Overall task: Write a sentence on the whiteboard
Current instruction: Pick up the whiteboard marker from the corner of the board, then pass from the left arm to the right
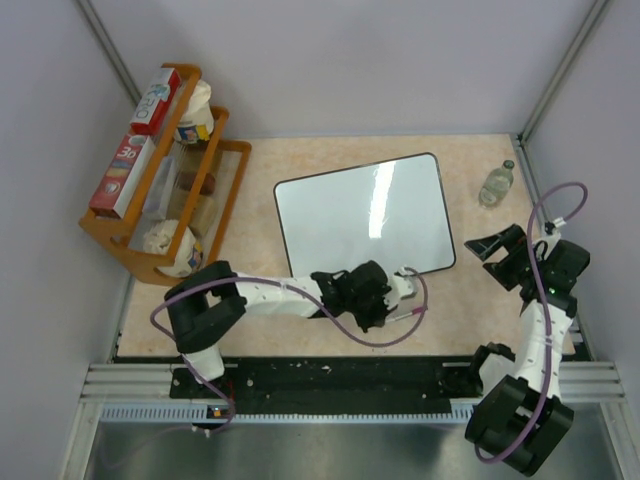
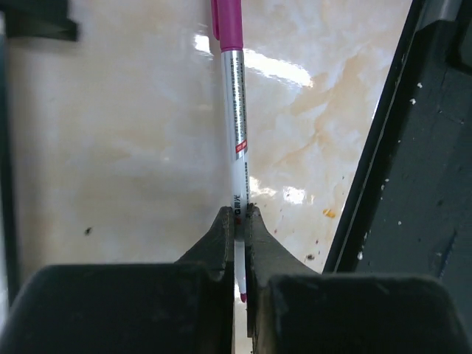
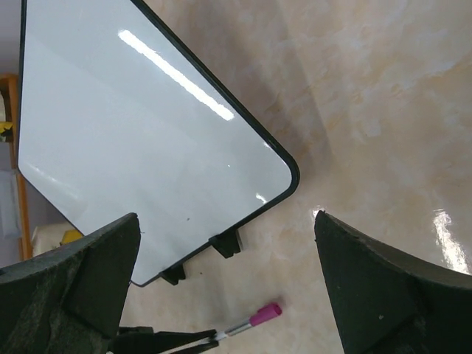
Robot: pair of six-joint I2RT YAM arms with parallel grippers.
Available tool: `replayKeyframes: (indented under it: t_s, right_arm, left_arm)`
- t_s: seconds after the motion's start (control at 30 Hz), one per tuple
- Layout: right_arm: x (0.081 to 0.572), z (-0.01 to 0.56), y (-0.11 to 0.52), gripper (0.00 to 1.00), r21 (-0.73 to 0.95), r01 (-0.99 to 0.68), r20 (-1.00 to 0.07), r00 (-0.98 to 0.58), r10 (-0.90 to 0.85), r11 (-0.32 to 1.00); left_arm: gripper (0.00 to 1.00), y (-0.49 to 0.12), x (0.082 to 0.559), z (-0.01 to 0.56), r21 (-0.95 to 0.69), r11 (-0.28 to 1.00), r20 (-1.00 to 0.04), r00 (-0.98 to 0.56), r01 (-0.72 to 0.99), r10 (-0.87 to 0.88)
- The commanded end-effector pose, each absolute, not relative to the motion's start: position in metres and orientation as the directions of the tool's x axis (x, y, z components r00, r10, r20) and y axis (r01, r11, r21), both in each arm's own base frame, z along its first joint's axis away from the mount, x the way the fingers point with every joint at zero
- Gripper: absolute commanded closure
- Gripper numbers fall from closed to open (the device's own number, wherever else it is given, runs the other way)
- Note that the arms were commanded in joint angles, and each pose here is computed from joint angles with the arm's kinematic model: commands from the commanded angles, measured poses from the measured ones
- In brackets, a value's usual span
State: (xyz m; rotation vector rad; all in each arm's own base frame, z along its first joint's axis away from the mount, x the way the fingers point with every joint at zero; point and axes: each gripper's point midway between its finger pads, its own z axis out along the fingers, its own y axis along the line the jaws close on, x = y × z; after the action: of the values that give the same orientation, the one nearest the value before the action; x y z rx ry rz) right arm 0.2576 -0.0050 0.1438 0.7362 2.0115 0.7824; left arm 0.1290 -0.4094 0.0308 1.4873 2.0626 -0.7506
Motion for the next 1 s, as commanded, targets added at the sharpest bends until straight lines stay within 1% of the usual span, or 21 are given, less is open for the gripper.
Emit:
replayKeyframes:
  t_s: [0.0, 0.1, 0.2, 0.23, 0.27, 0.33, 0.37, 0.43, 0.47, 0.57, 0.6, 0.67, 0.7, 0.73, 0.77, 0.83, 0.87, 0.93, 0.97]
  right_arm:
    - [0.26, 0.159, -0.002, 0.02, 0.728, 0.117, -0.558, -0.471, 0.684, 0.675]
    - [0.26, 0.164, 0.007, 0.02, 0.729, 0.077, -0.568, -0.488, 0.663, 0.681]
    - [0.261, 0.174, 0.022, 0.02, 0.729, 0.01, -0.587, -0.506, 0.632, 0.684]
    - [0.264, 0.182, 0.026, 0.03, 0.723, -0.036, -0.615, -0.491, 0.617, 0.69]
    - [0.263, 0.184, 0.033, 0.03, 0.726, -0.073, -0.622, -0.494, 0.607, 0.684]
    - [0.261, 0.196, 0.055, 0.03, 0.738, -0.168, -0.63, -0.517, 0.58, 0.653]
    - [0.262, 0.202, 0.062, 0.03, 0.726, -0.219, -0.657, -0.502, 0.562, 0.652]
    - [0.259, 0.208, 0.084, 0.04, 0.726, -0.285, -0.663, -0.532, 0.527, 0.626]
    - [0.259, 0.213, 0.091, 0.04, 0.711, -0.325, -0.685, -0.523, 0.508, 0.624]
    - [0.252, 0.223, 0.125, 0.05, 0.697, -0.438, -0.707, -0.549, 0.445, 0.568]
    - [0.252, 0.232, 0.134, 0.05, 0.685, -0.487, -0.724, -0.534, 0.436, 0.542]
    - [0.241, 0.239, 0.159, 0.1, 0.695, -0.55, -0.718, -0.568, 0.402, 0.463]
    - [0.243, 0.246, 0.166, 0.13, 0.673, -0.592, -0.739, -0.545, 0.396, 0.443]
    - [0.24, 0.25, 0.174, 0.21, 0.668, -0.616, -0.744, -0.547, 0.384, 0.418]
    - [0.233, 0.254, 0.188, 0.24, 0.669, -0.642, -0.742, -0.56, 0.368, 0.375]
    - [0.229, 0.265, 0.203, 0.28, 0.642, -0.696, -0.763, -0.539, 0.358, 0.322]
    - [0.222, 0.269, 0.215, 0.29, 0.647, -0.71, -0.757, -0.554, 0.347, 0.279]
    - [0.223, 0.276, 0.227, 0.3, 0.636, -0.733, -0.762, -0.546, 0.349, 0.243]
    - [0.218, 0.279, 0.237, 0.31, 0.64, -0.74, -0.756, -0.561, 0.336, 0.205]
  left_arm:
    - [1.0, -0.409, 0.138, 0.106, -0.258, 0.246, -0.765, -0.353, 0.934, 0.539]
    - [1.0, -0.4, 0.152, 0.139, -0.281, 0.265, -0.803, -0.377, 0.922, 0.461]
    - [1.0, -0.386, 0.169, 0.163, -0.355, 0.307, -0.807, -0.456, 0.883, 0.376]
    - [1.0, -0.381, 0.174, 0.166, -0.374, 0.321, -0.803, -0.477, 0.87, 0.357]
    - [1.0, -0.372, 0.185, 0.178, -0.392, 0.338, -0.81, -0.495, 0.856, 0.314]
    - [1.0, -0.359, 0.192, 0.194, -0.415, 0.362, -0.819, -0.516, 0.835, 0.25]
    - [1.0, -0.351, 0.202, 0.199, -0.421, 0.387, -0.822, -0.526, 0.82, 0.22]
    - [1.0, -0.341, 0.206, 0.212, -0.438, 0.397, -0.83, -0.533, 0.806, 0.165]
    - [1.0, -0.334, 0.212, 0.216, -0.445, 0.409, -0.831, -0.538, 0.797, 0.143]
    - [1.0, -0.322, 0.213, 0.232, -0.466, 0.393, -0.837, -0.539, 0.793, 0.096]
    - [1.0, -0.32, 0.213, 0.235, -0.473, 0.39, -0.835, -0.543, 0.79, 0.087]
    - [1.0, -0.314, 0.212, 0.246, -0.478, 0.378, -0.842, -0.536, 0.793, 0.06]
    - [1.0, -0.312, 0.21, 0.247, -0.489, 0.367, -0.838, -0.543, 0.791, 0.052]
    - [1.0, -0.31, 0.205, 0.252, -0.497, 0.347, -0.838, -0.544, 0.795, 0.048]
    - [1.0, -0.31, 0.207, 0.258, -0.49, 0.334, -0.849, -0.528, 0.805, 0.028]
    - [1.0, -0.308, 0.202, 0.263, -0.5, 0.305, -0.847, -0.532, 0.811, 0.025]
    - [1.0, -0.308, 0.2, 0.266, -0.5, 0.293, -0.848, -0.529, 0.815, 0.024]
    - [1.0, -0.308, 0.197, 0.269, -0.502, 0.269, -0.85, -0.527, 0.822, 0.025]
    - [1.0, -0.308, 0.194, 0.27, -0.503, 0.254, -0.85, -0.526, 0.826, 0.028]
